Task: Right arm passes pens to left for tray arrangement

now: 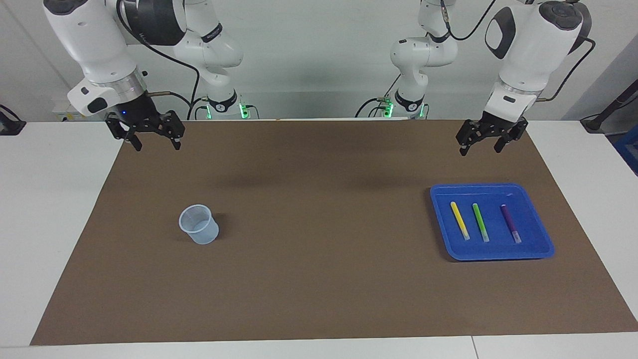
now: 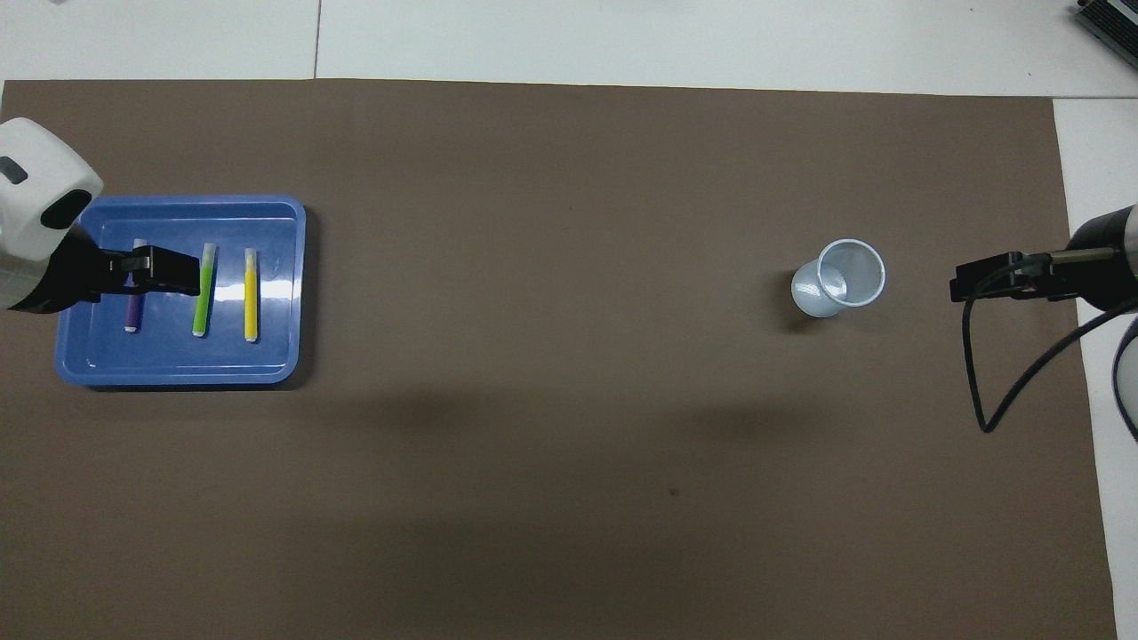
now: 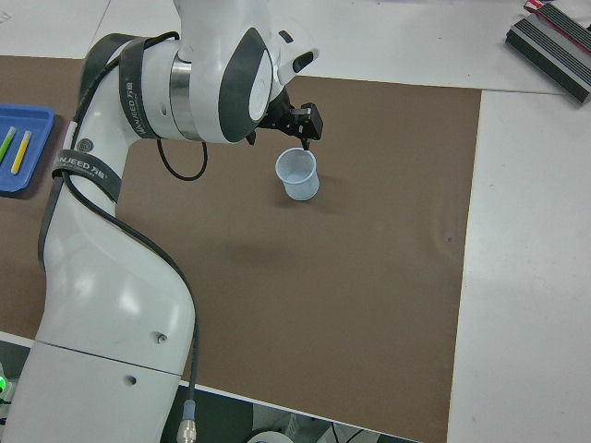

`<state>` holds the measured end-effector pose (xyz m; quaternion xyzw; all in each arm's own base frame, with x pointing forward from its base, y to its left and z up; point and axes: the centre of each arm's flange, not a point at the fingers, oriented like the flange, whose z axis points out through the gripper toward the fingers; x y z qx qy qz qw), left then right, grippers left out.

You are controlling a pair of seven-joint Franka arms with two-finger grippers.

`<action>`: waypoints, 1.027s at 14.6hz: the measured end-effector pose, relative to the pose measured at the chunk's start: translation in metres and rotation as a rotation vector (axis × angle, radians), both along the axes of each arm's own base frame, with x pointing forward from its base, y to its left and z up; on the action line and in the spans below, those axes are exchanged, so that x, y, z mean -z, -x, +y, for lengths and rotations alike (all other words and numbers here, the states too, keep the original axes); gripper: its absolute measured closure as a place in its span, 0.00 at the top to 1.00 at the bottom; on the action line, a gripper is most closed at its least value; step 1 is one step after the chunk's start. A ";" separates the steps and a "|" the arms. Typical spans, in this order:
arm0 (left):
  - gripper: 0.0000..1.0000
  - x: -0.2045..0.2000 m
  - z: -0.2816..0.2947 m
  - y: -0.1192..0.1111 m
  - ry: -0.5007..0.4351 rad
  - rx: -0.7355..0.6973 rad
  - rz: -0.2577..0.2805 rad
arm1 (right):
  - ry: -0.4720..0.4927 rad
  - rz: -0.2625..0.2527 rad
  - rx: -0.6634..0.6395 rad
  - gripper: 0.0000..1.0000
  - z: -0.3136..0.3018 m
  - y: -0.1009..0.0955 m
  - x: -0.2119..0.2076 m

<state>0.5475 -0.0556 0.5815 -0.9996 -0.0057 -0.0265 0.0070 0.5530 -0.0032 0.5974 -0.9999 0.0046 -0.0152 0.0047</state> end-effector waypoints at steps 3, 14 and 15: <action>1.00 -0.015 0.008 0.005 -0.001 -0.016 0.021 | 0.000 0.000 0.000 1.00 0.000 0.000 0.000; 1.00 -0.049 0.036 0.012 0.007 0.074 0.005 | 0.000 0.000 0.000 1.00 0.000 0.000 0.000; 1.00 -0.049 0.038 0.012 0.007 0.081 0.006 | 0.000 0.000 0.000 1.00 0.000 0.000 0.000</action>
